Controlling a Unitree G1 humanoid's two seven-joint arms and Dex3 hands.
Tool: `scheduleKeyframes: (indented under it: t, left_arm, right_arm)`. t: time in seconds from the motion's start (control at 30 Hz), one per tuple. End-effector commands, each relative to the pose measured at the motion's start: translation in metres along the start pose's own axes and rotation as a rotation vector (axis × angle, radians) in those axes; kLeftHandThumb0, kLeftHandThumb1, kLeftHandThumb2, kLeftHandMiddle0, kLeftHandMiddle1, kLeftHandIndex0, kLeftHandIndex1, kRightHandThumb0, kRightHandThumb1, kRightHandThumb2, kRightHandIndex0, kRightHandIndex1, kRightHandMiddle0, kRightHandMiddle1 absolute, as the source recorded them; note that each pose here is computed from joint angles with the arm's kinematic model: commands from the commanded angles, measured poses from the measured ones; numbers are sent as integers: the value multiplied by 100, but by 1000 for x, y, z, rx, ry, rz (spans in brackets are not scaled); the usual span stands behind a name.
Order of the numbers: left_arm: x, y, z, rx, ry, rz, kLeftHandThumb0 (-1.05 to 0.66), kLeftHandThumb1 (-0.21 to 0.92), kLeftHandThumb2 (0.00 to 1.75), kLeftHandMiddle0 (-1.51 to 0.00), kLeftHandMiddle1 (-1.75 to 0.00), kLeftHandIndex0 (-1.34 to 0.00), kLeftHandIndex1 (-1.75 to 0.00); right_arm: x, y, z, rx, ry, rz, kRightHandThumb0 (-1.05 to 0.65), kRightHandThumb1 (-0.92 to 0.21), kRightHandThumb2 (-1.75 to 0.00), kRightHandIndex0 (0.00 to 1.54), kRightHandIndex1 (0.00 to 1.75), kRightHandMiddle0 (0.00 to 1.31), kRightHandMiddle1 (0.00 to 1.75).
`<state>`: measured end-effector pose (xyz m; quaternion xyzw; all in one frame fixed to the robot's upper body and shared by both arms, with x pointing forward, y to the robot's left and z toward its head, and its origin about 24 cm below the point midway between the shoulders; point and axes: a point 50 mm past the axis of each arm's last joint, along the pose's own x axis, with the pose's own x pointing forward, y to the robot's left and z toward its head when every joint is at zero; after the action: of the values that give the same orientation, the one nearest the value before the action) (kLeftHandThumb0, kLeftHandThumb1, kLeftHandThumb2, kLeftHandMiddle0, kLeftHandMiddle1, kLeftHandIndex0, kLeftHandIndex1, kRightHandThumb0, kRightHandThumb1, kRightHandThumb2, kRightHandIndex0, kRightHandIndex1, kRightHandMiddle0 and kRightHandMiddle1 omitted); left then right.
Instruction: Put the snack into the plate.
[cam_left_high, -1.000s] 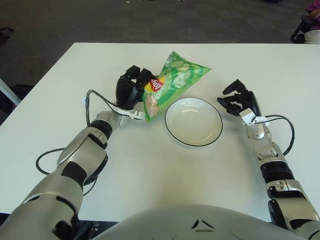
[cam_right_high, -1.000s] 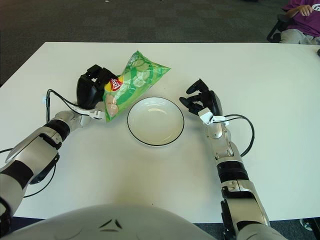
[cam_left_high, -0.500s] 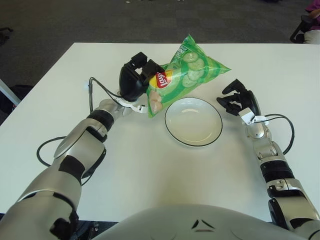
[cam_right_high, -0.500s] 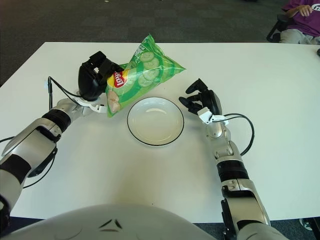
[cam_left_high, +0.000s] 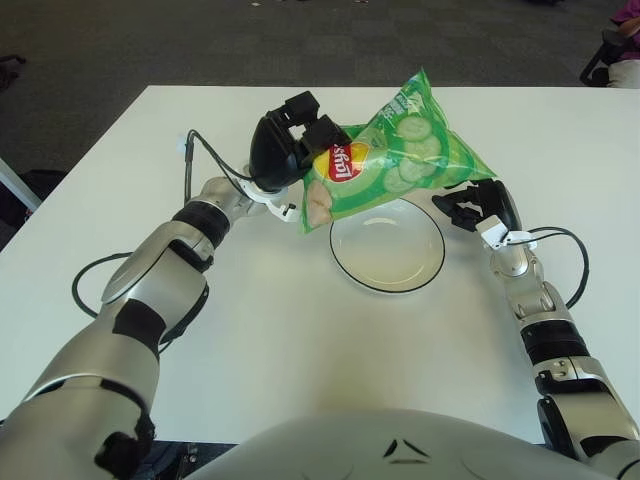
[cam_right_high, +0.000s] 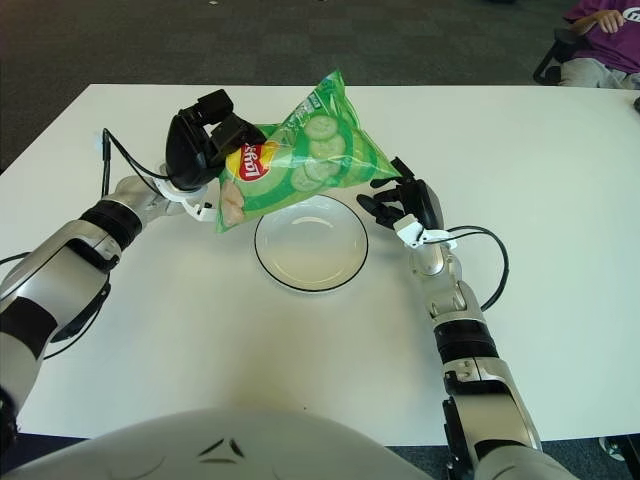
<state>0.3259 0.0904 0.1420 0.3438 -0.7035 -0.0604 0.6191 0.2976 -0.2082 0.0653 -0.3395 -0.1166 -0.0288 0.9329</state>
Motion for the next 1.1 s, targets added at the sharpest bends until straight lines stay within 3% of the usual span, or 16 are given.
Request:
scheduleKeyframes:
  t: [0.0, 0.23, 0.5, 0.8, 0.87, 0.93, 1.0, 1.07]
  left_arm:
    - [10, -4, 2, -84, -61, -48, -3, 92, 21, -100, -175, -73, -175]
    - [-6, -11, 1, -65, -93, -239, -1, 92, 21, -99, -175, -73, -175]
    - [-7, -16, 0, -54, -98, -368, 0, 92, 21, -98, -175, -73, -175]
    - [-4, -19, -3, -98, -51, -690, -1, 92, 21, -89, -175, -65, -175]
    - [-6, -21, -5, -46, -45, -774, -2, 92, 21, -79, -175, -58, -175]
    - [-9, -23, -6, 4, -41, -840, -18, 92, 26, -67, -175, -50, -164]
    - [-11, -25, -6, 33, -36, -884, -9, 92, 27, -57, -165, -44, -146]
    - [-12, -25, -4, 48, -30, -909, -4, 92, 30, -45, -155, -40, -146]
  right_arm:
    - [-3, -1, -5, -28, 25, 26, -35, -92, -41, 100, 32, 30, 162]
    - [-5, -1, -6, -35, 25, 30, -35, -92, -42, 99, 31, 30, 163]
    - [-5, -2, -7, -39, 24, 31, -35, -92, -42, 99, 30, 30, 163]
    - [-6, -3, -8, -43, 24, 32, -35, -92, -42, 99, 29, 30, 163]
    - [-6, -3, -8, -44, 24, 32, -35, -92, -42, 99, 28, 30, 163]
    - [-6, -3, -8, -44, 24, 32, -35, -92, -42, 99, 28, 30, 163]
    - [-6, -4, -8, -45, 24, 32, -35, -92, -42, 99, 28, 30, 163]
    - [-7, -4, -9, -46, 24, 33, -35, -92, -42, 99, 28, 30, 163]
